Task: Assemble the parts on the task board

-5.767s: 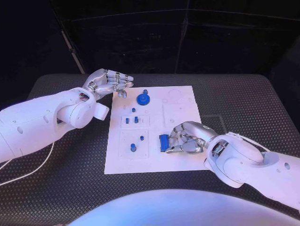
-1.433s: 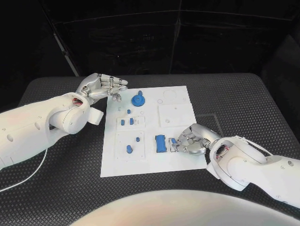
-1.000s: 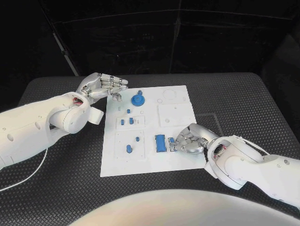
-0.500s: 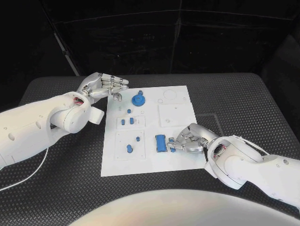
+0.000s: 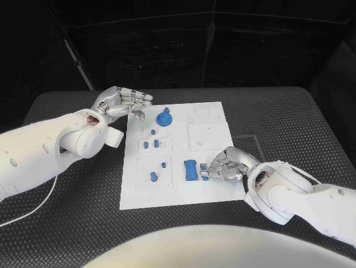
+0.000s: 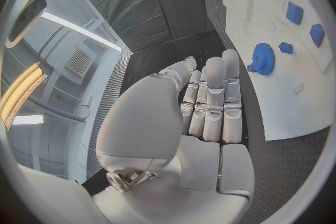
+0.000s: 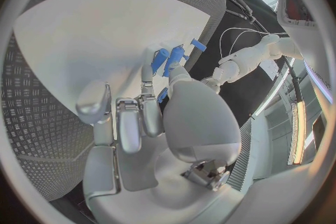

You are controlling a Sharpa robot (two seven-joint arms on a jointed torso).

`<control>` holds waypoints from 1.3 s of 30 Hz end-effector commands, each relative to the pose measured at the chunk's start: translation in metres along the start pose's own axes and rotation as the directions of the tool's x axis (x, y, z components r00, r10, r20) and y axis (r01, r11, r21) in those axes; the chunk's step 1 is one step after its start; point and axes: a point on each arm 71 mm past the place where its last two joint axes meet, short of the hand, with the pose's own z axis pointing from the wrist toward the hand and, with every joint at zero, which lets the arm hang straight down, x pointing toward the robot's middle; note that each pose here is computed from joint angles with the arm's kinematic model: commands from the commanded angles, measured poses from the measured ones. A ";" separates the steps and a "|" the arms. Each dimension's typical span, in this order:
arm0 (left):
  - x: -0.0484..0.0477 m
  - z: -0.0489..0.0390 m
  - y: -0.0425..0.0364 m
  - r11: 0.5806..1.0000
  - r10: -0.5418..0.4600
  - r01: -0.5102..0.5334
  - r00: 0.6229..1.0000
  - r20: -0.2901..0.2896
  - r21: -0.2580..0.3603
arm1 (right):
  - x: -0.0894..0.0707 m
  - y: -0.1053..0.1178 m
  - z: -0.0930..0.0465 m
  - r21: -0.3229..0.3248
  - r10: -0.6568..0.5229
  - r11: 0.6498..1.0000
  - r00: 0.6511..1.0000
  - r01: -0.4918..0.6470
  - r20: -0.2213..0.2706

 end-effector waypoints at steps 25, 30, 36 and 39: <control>-0.0011 0.0001 -0.0004 1.000 -0.005 0.005 1.000 -0.003 -0.001 | -0.001 -0.003 -0.007 -0.055 -0.030 0.998 0.997 0.026 -0.071; -0.0010 -0.0001 -0.0006 1.000 -0.005 0.005 1.000 -0.004 0.000 | -0.002 -0.005 -0.004 -0.040 -0.034 0.999 0.998 0.031 -0.060; -0.0009 -0.0004 -0.0008 1.000 -0.005 0.005 1.000 -0.004 0.000 | -0.002 -0.009 0.000 -0.019 -0.031 0.999 0.999 0.031 -0.045; -0.0009 -0.0006 -0.0009 1.000 -0.005 0.005 1.000 -0.004 0.000 | -0.002 -0.010 0.003 -0.014 -0.029 1.000 0.999 0.028 -0.038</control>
